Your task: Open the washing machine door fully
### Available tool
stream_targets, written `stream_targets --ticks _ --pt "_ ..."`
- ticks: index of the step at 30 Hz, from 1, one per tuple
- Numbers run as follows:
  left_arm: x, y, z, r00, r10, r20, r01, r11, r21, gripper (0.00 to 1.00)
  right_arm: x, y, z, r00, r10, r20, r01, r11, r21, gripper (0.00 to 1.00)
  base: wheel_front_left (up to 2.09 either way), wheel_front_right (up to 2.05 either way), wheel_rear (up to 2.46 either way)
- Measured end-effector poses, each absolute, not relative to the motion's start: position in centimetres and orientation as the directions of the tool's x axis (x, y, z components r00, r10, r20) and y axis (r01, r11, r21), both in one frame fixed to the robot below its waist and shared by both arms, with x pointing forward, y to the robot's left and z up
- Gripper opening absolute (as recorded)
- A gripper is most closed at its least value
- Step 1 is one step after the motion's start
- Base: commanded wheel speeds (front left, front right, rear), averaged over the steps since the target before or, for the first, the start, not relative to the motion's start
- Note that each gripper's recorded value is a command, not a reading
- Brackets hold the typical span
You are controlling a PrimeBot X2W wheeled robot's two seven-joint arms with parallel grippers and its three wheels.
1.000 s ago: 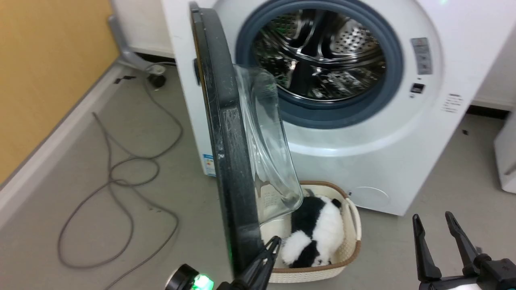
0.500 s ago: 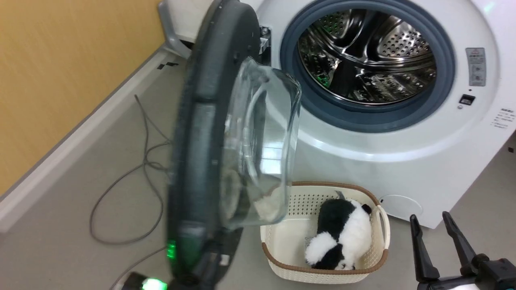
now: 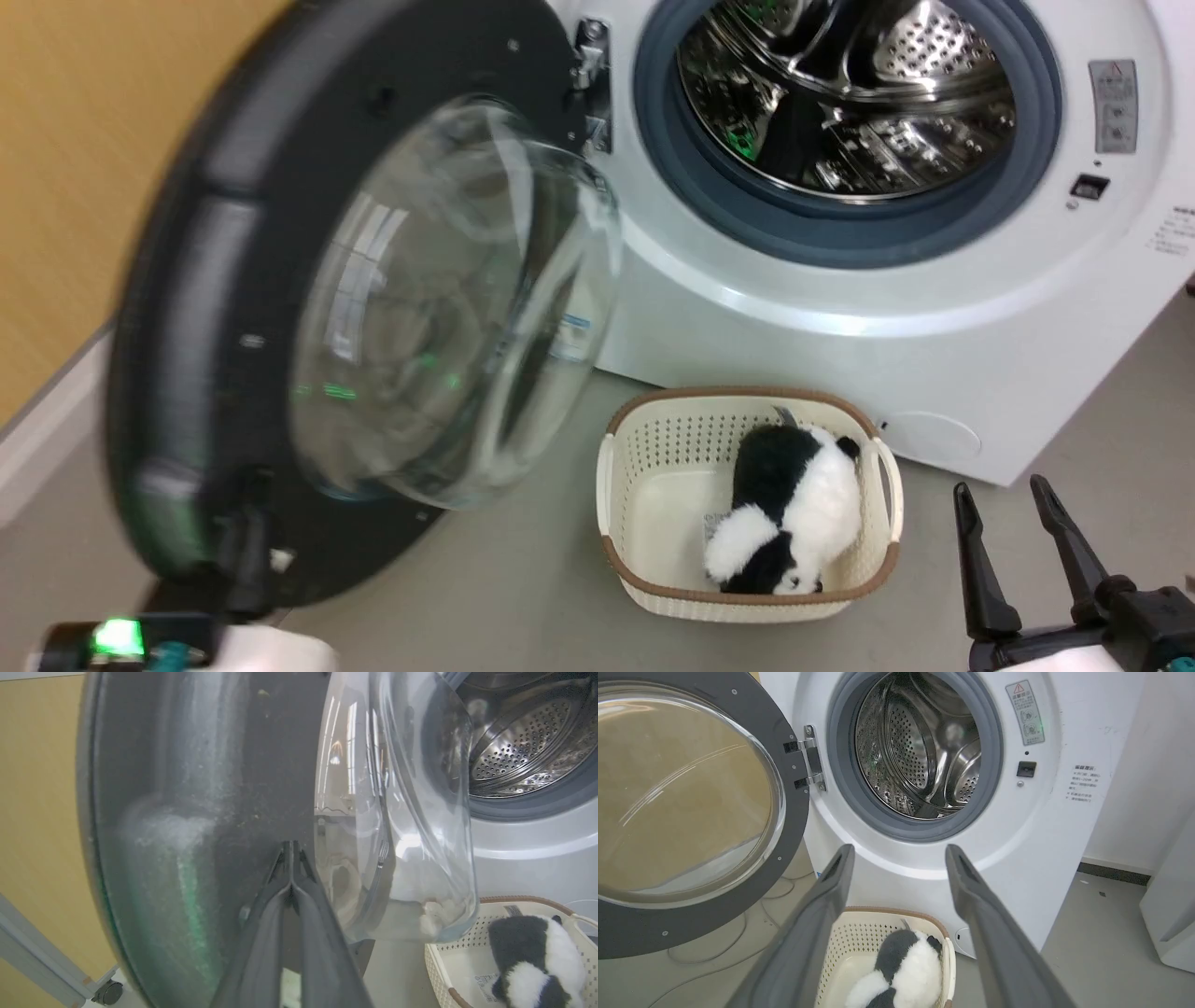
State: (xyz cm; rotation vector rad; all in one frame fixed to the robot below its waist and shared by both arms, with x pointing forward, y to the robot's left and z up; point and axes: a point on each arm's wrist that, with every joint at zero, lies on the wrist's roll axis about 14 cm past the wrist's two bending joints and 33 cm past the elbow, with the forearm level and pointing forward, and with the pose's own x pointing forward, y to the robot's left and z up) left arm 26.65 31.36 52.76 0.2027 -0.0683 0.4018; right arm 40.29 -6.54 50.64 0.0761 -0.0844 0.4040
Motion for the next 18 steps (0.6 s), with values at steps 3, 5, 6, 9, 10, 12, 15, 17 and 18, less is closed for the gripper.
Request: stream_targets --ticks 3,5,6,9,10,12,15,17,18 --pt "26.7 33.6 52.9 0.889 0.446 0.106 -0.458 0.873 0.166 0.00 40.6 -7.2 50.2 0.925 0.370 0.088 -0.375 0.925 0.059 1.00 0.00 0.00 0.00" --pt "26.8 35.0 52.8 0.869 0.484 0.103 -0.494 0.854 0.163 0.00 40.8 -7.5 50.0 0.928 0.362 0.083 -0.367 0.928 0.058 1.00 0.00 0.00 0.00" --pt "26.9 35.6 52.8 0.861 0.499 0.101 -0.509 0.846 0.158 0.00 40.9 -7.6 49.9 0.930 0.359 0.080 -0.364 0.930 0.056 1.00 0.00 0.00 0.00" --pt "27.1 37.5 52.6 0.832 0.547 0.092 -0.555 0.819 0.144 0.00 41.4 -7.8 49.7 0.933 0.352 0.080 -0.356 0.933 0.054 1.00 0.00 0.00 0.00" --pt "27.3 38.1 52.6 0.824 0.559 0.091 -0.566 0.812 0.141 0.00 41.5 -7.9 49.7 0.934 0.349 0.079 -0.354 0.934 0.054 1.00 0.00 0.00 0.00" --pt "27.4 39.0 52.5 0.808 0.584 0.086 -0.590 0.797 0.132 0.00 41.5 -8.0 49.4 0.935 0.346 0.073 -0.351 0.935 0.056 1.00 0.00 0.00 0.00" --pt "27.8 40.3 52.4 0.787 0.612 0.081 -0.617 0.777 0.124 0.00 41.8 -8.1 49.4 0.937 0.342 0.075 -0.346 0.937 0.056 1.00 0.00 0.00 0.00" --pt "28.1 40.9 52.6 0.779 0.622 0.083 -0.627 0.770 0.121 0.00 42.1 -8.2 49.6 0.937 0.339 0.081 -0.343 0.938 0.050 1.00 0.00 0.00 0.00" --pt "28.4 41.2 52.6 0.776 0.625 0.084 -0.631 0.767 0.119 0.00 42.1 -8.3 49.5 0.939 0.336 0.079 -0.340 0.939 0.048 1.00 0.00 0.00 0.00"
